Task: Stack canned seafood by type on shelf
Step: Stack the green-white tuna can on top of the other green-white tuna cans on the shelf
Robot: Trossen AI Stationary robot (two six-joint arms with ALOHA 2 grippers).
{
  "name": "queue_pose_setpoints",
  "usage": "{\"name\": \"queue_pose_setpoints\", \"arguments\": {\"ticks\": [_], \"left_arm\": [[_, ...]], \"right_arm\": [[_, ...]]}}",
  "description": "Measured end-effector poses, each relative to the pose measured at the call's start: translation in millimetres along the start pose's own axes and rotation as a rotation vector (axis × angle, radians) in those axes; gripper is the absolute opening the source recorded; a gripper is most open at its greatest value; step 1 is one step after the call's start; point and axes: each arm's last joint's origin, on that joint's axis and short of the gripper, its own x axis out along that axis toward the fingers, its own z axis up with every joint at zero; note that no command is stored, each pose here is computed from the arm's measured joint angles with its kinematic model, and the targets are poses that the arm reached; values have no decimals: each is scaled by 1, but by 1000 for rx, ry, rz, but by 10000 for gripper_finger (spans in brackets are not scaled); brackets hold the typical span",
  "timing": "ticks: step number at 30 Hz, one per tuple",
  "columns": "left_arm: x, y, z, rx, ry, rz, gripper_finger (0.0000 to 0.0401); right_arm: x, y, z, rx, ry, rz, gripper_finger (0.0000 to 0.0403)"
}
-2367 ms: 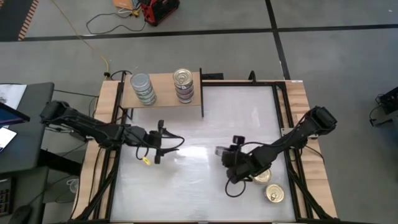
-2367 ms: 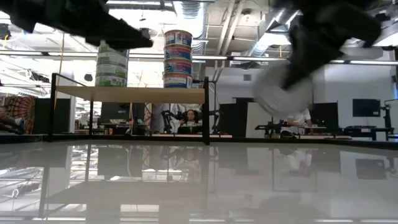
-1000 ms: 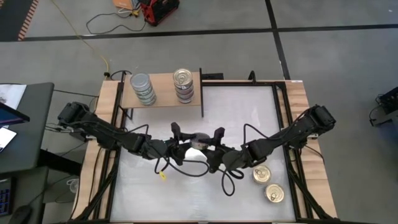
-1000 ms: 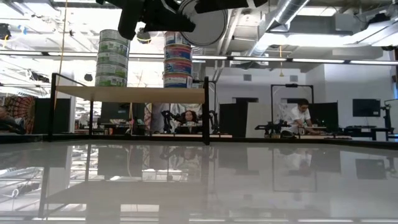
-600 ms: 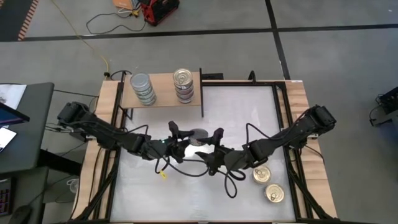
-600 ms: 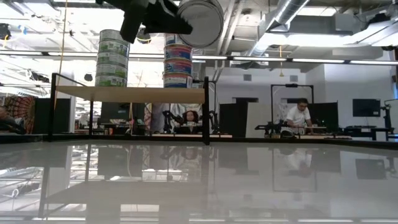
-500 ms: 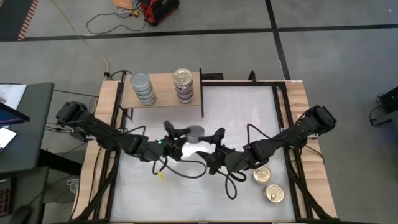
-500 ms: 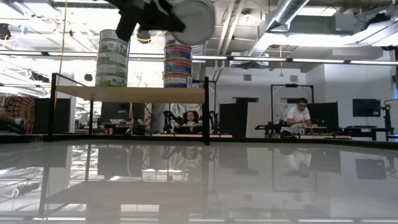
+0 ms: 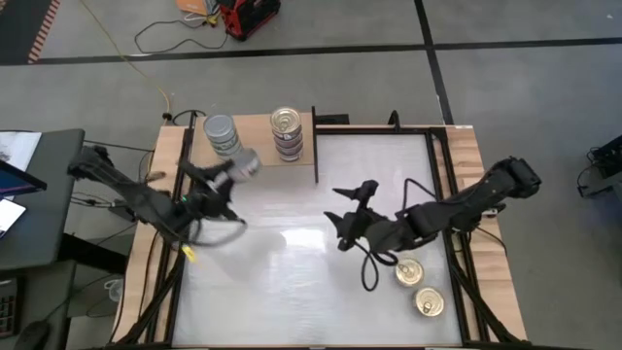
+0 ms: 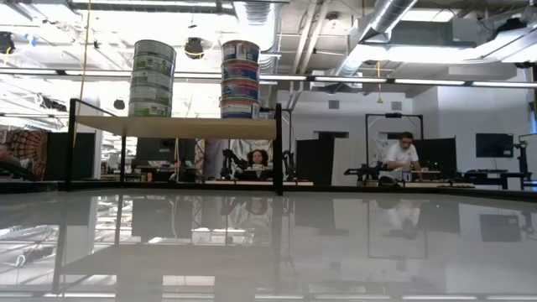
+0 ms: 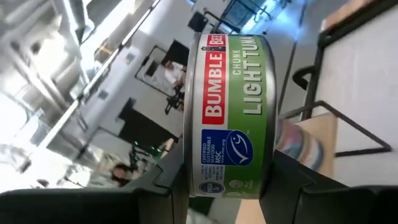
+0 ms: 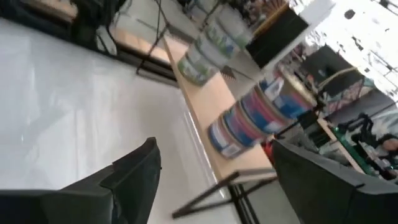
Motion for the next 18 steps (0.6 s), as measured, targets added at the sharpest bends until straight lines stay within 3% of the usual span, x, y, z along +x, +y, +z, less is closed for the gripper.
{"name": "queue_pose_setpoints", "arguments": {"ticks": [6,9,15,18], "left_arm": [[-5,62,-26,-215,-8,27,137],[-7,86,-34,-269,-21,30,137],[-8,89,-52,1,39,20,138],[-5,83,-52,64,84,41,138]], "right_arm": [[23,0,-19,1,37,18,333],[32,-6,-20,13,27,15,333],[38,-14,-15,-1,-17,-1,333],[41,-16,-14,20,-31,-3,333]]}}
